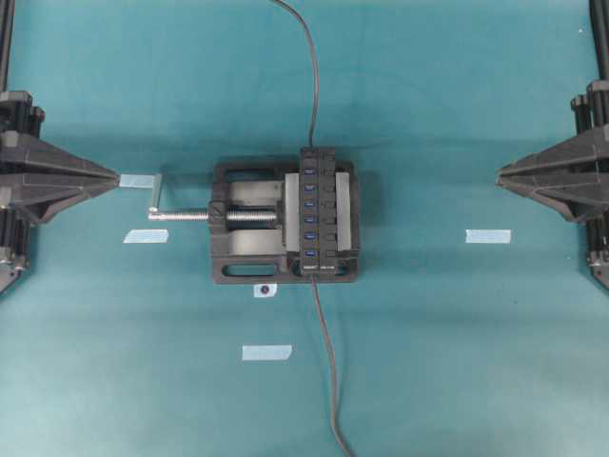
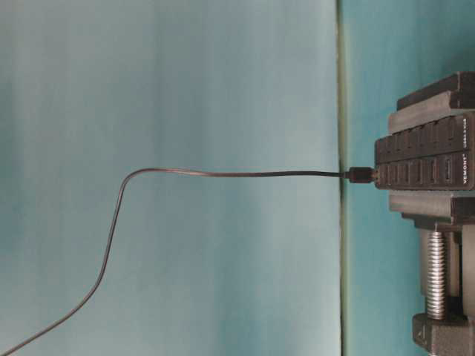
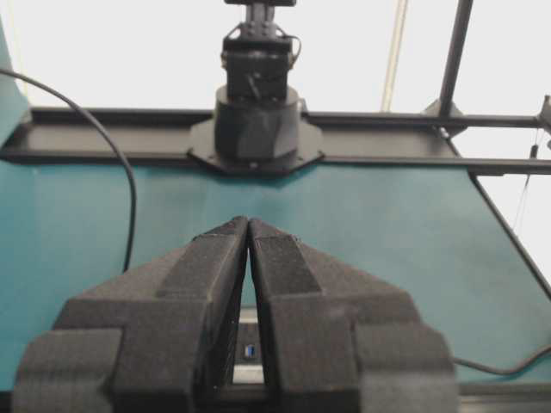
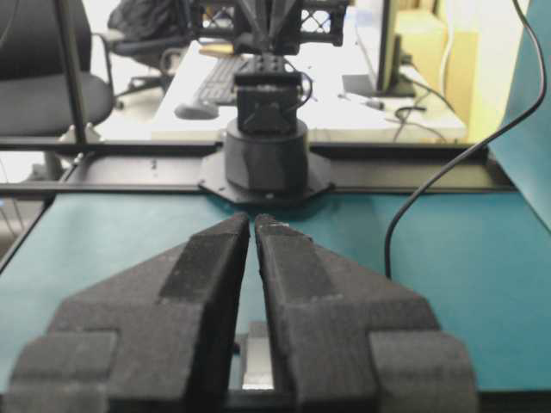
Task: Insert the USB into the front port of the fixed hub.
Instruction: 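Raise the right arm and swing it toward the clamped hub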
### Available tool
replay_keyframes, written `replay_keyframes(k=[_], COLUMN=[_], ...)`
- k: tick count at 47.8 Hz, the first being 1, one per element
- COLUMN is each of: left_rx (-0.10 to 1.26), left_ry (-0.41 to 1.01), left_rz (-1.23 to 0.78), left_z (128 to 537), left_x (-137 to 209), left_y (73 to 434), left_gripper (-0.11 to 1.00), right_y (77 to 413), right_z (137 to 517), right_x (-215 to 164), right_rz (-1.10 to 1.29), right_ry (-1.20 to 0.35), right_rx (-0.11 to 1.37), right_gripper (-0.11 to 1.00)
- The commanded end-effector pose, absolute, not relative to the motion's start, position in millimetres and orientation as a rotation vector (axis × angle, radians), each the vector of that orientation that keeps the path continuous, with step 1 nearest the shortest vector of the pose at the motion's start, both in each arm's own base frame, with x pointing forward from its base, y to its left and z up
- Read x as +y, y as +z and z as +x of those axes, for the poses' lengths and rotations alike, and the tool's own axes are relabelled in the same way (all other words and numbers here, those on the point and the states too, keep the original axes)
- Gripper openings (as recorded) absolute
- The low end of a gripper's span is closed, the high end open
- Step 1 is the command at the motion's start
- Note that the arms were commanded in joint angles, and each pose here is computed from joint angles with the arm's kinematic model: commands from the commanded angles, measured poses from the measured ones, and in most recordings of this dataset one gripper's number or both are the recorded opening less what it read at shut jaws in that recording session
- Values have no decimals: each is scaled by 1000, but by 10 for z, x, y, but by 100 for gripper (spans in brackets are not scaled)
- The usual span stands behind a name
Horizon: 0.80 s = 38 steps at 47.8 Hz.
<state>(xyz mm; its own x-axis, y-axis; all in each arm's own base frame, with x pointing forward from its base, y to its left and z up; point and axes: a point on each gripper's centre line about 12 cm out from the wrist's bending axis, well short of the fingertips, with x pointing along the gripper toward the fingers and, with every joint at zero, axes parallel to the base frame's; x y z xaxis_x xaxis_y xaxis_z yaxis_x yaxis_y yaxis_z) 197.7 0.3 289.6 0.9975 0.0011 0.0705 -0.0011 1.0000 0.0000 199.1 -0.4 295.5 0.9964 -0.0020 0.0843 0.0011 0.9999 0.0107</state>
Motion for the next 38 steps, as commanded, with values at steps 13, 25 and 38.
replay_keyframes(k=[13,25,38], left_rx=[40,104,129], left_ry=[-6,-12,-17], left_rz=[9,9,10], left_z=[2288,2426,2438], left_x=[-10,-26,-36], left_y=[2964,2853,2862], left_gripper=[0,0,0], right_y=[2829,2734,2669], right_z=[1999,2004,2128], right_x=[-59,-81,-226], right_rz=[122,145,132], right_ry=[-35,-52,-121], right_rx=[18,132,289], right_gripper=[-6,-6,-6])
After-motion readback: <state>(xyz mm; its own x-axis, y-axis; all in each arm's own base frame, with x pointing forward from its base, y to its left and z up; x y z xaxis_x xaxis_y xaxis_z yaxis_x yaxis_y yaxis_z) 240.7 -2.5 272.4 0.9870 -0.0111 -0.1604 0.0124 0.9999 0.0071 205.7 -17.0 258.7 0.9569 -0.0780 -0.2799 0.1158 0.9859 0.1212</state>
